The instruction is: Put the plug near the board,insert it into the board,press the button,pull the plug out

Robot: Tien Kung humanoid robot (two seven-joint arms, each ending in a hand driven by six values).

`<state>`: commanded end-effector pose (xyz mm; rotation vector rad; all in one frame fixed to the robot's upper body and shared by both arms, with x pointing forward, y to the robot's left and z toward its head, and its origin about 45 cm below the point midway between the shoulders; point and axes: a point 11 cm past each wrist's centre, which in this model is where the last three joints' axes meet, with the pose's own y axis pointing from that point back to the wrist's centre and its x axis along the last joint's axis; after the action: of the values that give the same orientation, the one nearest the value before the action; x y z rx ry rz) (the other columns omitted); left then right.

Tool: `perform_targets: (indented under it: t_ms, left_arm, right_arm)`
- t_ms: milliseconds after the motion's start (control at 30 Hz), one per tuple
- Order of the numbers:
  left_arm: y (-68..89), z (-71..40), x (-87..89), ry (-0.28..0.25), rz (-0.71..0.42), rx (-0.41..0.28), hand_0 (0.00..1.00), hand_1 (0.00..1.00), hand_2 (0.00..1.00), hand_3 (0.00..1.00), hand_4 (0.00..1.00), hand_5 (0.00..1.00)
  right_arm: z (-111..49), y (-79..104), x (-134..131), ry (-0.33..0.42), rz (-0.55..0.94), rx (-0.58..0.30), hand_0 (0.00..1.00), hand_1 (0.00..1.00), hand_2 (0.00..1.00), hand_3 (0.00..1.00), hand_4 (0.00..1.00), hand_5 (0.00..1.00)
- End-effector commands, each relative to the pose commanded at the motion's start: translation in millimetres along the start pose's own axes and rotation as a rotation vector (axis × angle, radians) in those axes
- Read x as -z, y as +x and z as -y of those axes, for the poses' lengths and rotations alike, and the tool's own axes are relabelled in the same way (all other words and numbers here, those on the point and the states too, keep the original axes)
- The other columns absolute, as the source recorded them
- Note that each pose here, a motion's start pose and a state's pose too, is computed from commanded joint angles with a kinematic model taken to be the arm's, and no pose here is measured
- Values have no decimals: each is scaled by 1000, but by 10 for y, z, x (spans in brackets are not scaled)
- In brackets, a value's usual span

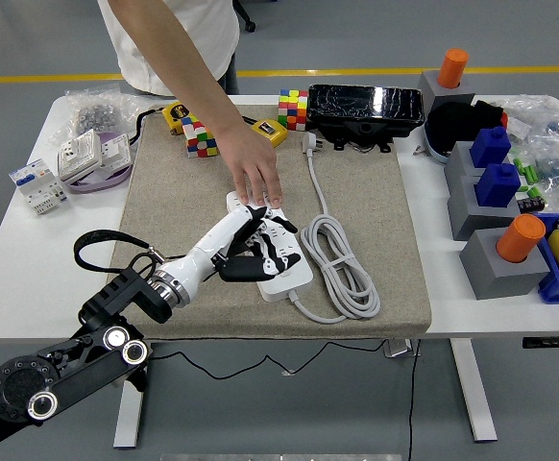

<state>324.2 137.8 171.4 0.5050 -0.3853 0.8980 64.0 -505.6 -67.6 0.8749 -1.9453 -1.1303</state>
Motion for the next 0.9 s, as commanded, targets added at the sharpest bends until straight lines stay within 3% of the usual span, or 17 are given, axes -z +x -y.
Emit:
perform_targets:
  t_ms: [67, 100, 233, 267, 300, 467, 500, 900]
  left_arm:
    - [-65, -17, -18, 41, 93, 64, 114, 57, 123, 630, 791, 206]
    - [-88, -23, 7, 75, 146, 87, 107, 56, 121, 744, 798, 196]
    - [-115, -44, 161, 212, 283, 112, 107, 56, 121, 744, 798, 196]
    - [-117, -45, 176, 221, 289, 110, 107, 56, 121, 744, 798, 196]
    - [-121, -44, 189, 227, 299, 107, 106, 55, 124, 788, 802, 194]
    - [-104, -32, 232, 243, 321, 90, 106, 55, 124, 788, 802, 194]
    - [-98, -29, 242, 246, 321, 90, 103, 55, 124, 827, 809, 205]
    - [-137, 11, 224, 229, 300, 103, 104, 55, 124, 839, 825, 191]
  right_arm:
    - [-1, 3, 0, 0, -1, 0, 537, 626, 615, 552, 892, 419]
    - [-1, 3, 1, 0, -1, 0, 537, 626, 615, 552, 892, 419]
    - [-1, -5, 14, 3, -1, 2, 537, 626, 615, 552, 892, 419]
    - [-1, -7, 15, 4, -2, 3, 537, 626, 615, 552, 892, 419]
    - [-1, -10, 15, 4, -2, 3, 537, 626, 615, 552, 891, 418]
    - [0, -6, 4, 1, -4, 3, 537, 626, 615, 552, 891, 418]
    - [0, -5, 1, 0, -3, 2, 538, 626, 615, 552, 891, 418]
    - [-1, -8, 13, 3, -3, 3, 538, 626, 614, 551, 890, 416]
